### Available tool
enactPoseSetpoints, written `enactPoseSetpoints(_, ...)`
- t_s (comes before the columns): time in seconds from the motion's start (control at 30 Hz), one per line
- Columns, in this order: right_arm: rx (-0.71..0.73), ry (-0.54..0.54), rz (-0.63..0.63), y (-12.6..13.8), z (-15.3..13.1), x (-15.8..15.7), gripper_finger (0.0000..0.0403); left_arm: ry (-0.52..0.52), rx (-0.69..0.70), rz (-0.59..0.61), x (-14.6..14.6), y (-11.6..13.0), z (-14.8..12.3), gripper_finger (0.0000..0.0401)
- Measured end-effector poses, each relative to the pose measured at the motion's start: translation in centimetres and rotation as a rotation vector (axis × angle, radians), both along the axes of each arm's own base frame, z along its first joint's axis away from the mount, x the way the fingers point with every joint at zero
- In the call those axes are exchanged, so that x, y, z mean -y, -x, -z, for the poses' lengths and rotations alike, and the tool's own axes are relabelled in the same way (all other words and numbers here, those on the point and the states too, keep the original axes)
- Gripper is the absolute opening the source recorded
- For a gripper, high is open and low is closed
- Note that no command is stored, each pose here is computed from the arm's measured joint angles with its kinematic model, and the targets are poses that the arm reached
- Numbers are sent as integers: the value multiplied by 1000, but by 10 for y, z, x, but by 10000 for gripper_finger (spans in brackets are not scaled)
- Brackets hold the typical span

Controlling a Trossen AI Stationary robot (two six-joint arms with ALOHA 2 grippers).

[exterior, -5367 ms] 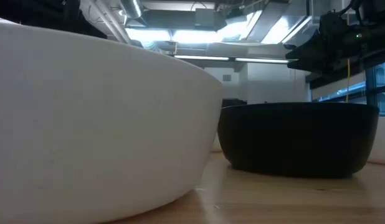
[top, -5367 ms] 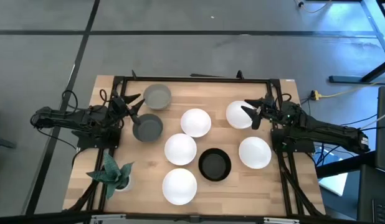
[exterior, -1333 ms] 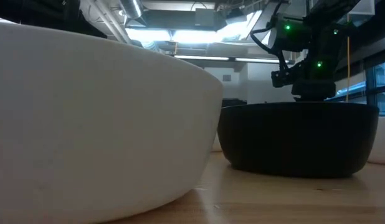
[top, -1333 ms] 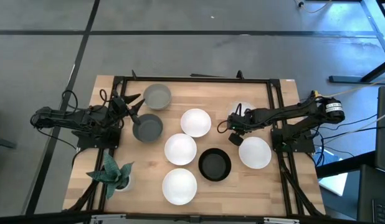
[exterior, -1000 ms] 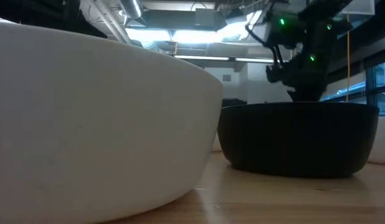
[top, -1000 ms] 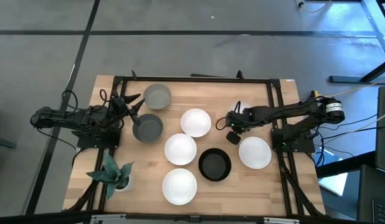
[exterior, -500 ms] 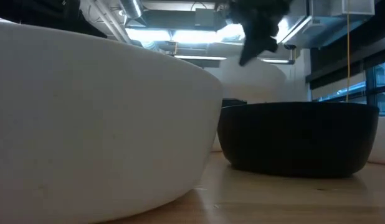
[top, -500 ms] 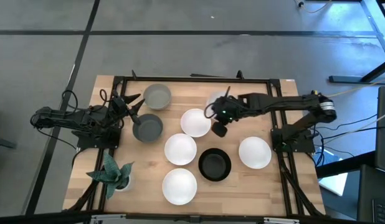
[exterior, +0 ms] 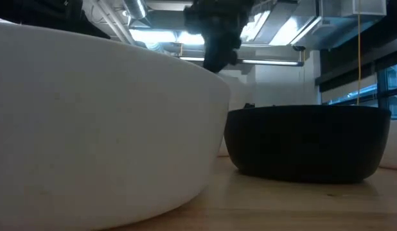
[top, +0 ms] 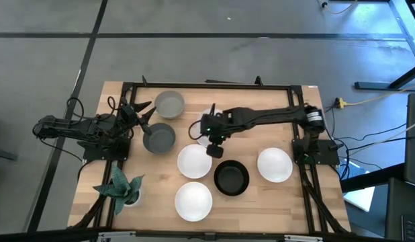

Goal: Nest bowls inside each other
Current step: Stack the white bowl on top of the white bowl

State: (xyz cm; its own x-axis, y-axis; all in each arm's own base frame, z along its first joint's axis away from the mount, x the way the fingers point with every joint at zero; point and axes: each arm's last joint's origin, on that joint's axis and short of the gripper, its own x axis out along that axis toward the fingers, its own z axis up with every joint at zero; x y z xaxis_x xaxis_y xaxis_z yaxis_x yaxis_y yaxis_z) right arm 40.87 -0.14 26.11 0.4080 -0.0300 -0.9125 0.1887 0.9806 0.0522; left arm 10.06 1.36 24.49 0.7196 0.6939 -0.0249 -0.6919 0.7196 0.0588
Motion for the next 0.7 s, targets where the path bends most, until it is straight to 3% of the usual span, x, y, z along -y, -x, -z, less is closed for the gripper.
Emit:
enactPoseSetpoints(0.37, -94, 9, -21, -13, 35, 0, 6, 0, 0, 0, 0, 0, 0, 141)
enactPoseSetpoints(0.7, -89, 12, -33, -14, 36, 0, 65, 0, 0, 0, 0, 0, 0, 141)
